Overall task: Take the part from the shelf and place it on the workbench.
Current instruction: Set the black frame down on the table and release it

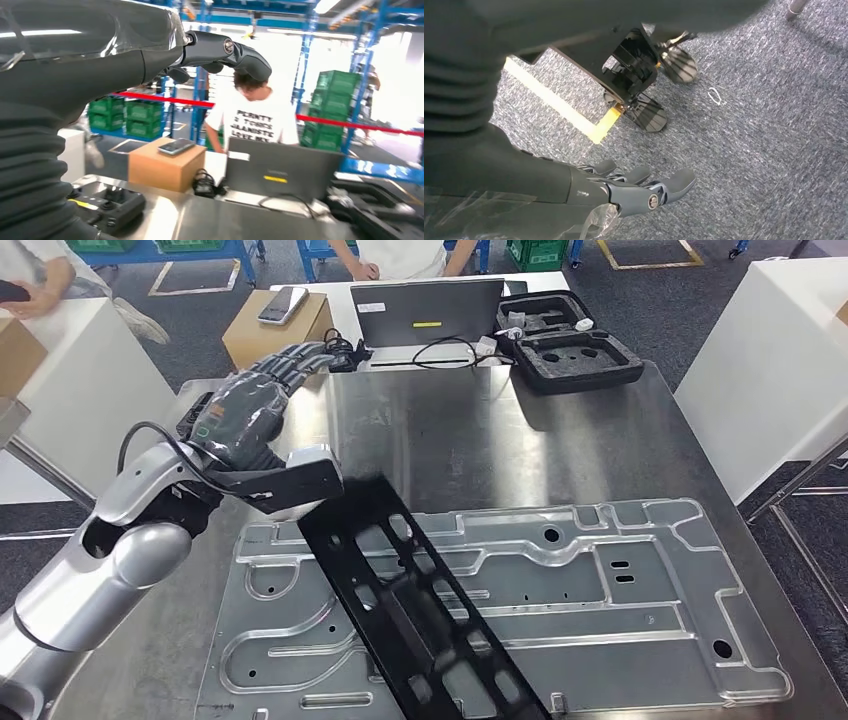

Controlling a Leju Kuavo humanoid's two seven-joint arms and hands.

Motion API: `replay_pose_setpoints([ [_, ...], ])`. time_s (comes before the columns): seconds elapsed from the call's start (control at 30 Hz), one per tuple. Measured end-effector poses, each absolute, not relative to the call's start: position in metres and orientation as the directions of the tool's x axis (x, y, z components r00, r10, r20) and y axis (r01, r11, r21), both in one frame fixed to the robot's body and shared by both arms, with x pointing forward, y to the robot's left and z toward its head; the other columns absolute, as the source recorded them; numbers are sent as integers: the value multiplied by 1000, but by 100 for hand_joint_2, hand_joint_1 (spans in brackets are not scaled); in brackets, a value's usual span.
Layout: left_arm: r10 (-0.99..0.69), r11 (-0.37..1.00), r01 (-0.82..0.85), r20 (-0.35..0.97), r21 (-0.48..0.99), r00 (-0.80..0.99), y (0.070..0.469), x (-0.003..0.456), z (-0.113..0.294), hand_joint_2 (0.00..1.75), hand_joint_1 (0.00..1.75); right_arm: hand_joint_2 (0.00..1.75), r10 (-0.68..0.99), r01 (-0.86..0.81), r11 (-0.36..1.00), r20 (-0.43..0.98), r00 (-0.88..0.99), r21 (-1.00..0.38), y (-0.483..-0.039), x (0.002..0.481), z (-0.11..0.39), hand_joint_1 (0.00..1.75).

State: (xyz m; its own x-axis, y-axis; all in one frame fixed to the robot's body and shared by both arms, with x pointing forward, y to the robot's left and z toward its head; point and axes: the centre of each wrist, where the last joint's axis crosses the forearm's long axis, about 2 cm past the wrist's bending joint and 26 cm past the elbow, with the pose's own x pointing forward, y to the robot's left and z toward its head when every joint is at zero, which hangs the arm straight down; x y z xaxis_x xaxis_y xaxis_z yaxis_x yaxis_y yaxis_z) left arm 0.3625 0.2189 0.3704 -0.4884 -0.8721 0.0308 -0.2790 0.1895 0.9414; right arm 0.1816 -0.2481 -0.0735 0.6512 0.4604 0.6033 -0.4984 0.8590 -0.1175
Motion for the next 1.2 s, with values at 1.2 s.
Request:
replay_pose_setpoints([
  [1.2, -935, 246, -319, 137, 915, -328, 274, 370, 384, 0, 0, 0, 442, -476, 872, 599, 668, -114, -253, 179, -75, 0],
])
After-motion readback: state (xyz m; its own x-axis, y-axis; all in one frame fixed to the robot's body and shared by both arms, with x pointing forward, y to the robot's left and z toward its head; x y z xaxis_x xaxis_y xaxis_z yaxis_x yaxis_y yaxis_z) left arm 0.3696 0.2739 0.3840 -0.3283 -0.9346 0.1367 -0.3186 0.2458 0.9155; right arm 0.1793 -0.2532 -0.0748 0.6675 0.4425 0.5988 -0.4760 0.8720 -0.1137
